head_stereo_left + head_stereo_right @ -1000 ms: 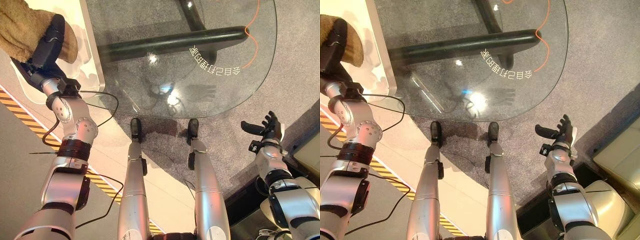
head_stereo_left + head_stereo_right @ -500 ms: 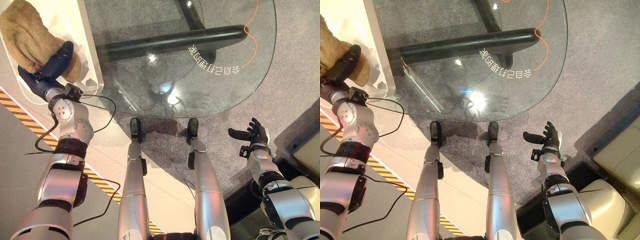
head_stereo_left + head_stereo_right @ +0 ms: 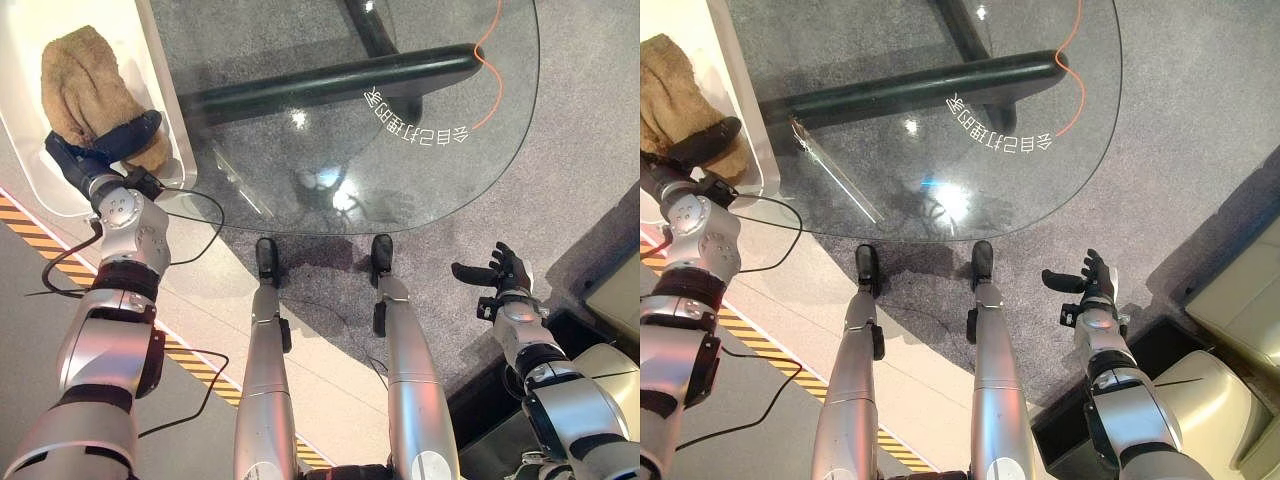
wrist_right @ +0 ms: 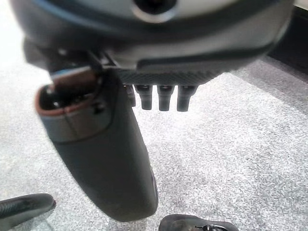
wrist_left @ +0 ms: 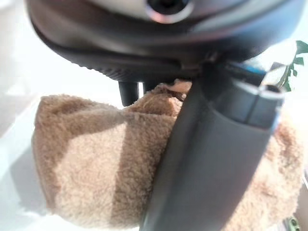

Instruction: Wipe the table with a cloth and put it in the basket.

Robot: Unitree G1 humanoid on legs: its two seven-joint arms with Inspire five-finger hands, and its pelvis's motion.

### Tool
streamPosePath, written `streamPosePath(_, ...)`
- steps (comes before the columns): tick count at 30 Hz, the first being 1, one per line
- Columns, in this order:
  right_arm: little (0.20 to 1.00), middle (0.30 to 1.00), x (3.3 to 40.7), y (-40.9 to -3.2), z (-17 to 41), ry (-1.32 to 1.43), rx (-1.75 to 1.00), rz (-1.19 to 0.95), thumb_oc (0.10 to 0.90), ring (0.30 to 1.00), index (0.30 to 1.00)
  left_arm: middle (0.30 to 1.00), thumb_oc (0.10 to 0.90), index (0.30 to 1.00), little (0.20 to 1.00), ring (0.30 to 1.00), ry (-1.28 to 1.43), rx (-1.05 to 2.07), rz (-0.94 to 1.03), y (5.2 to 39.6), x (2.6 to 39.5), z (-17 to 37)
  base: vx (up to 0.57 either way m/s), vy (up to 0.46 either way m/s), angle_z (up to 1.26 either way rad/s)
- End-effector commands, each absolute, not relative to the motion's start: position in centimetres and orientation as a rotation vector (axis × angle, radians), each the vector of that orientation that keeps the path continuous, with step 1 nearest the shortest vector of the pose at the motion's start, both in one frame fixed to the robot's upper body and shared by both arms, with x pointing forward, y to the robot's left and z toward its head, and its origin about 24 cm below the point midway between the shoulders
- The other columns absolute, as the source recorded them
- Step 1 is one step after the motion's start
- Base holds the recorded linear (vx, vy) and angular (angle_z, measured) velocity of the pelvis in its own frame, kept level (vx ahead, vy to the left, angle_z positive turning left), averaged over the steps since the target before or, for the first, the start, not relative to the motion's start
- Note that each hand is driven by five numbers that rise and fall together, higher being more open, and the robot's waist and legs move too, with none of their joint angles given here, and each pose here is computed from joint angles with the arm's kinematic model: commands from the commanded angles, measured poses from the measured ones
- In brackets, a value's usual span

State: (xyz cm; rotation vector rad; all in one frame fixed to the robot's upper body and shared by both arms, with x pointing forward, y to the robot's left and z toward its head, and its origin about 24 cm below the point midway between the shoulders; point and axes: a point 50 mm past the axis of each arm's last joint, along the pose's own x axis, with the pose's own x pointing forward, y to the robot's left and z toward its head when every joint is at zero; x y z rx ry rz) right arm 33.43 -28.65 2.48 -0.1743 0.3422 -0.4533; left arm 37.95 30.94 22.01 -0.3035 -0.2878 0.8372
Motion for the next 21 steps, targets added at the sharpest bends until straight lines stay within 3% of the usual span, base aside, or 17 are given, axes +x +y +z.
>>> streamPosePath(1,0.9,0.9,31.3,-31.1,1.2,0.408,-0.248,-0.507,0.8,0.9,0.9,0.3,0.1,0.3,0.2,0.3,-0.407,-0.192,1.009,34.9,35.8,26.4,0.0,0.0,0.0)
streamPosePath(11,0.9,0.9,31.5,-31.0,1.4,0.403,-0.255,-0.5,0.8,0.9,0.9,0.3,0.1,0.3,0.2,0.3,-0.309,-0.169,1.058,35.5,35.9,27.3,0.0,0.005,-0.02)
streamPosePath(12,0.9,0.9,31.5,-31.0,1.4,0.403,-0.256,-0.498,0.8,0.9,0.9,0.491,0.322,0.491,0.422,0.491,-0.293,-0.176,1.059,35.6,36.0,27.1,0.0,0.0,0.0)
streamPosePath(13,0.9,0.9,31.6,-30.9,1.4,0.402,-0.256,-0.498,0.8,0.9,0.9,0.491,0.322,0.491,0.422,0.491,-0.283,-0.178,1.057,35.6,36.0,26.9,0.0,0.0,0.0)
streamPosePath(14,0.9,0.9,31.6,-30.9,1.5,0.4,-0.256,-0.498,0.8,0.9,0.9,0.9,0.8,0.9,0.9,0.9,-0.265,-0.182,1.059,35.8,36.0,26.7,0.0,0.0,0.0)
streamPosePath(21,0.9,0.9,32.0,-30.8,1.8,0.398,-0.258,-0.493,0.8,0.9,0.9,0.9,0.8,0.9,0.9,0.9,-0.243,-0.192,1.059,36.0,36.0,26.8,0.0,0.0,0.0)
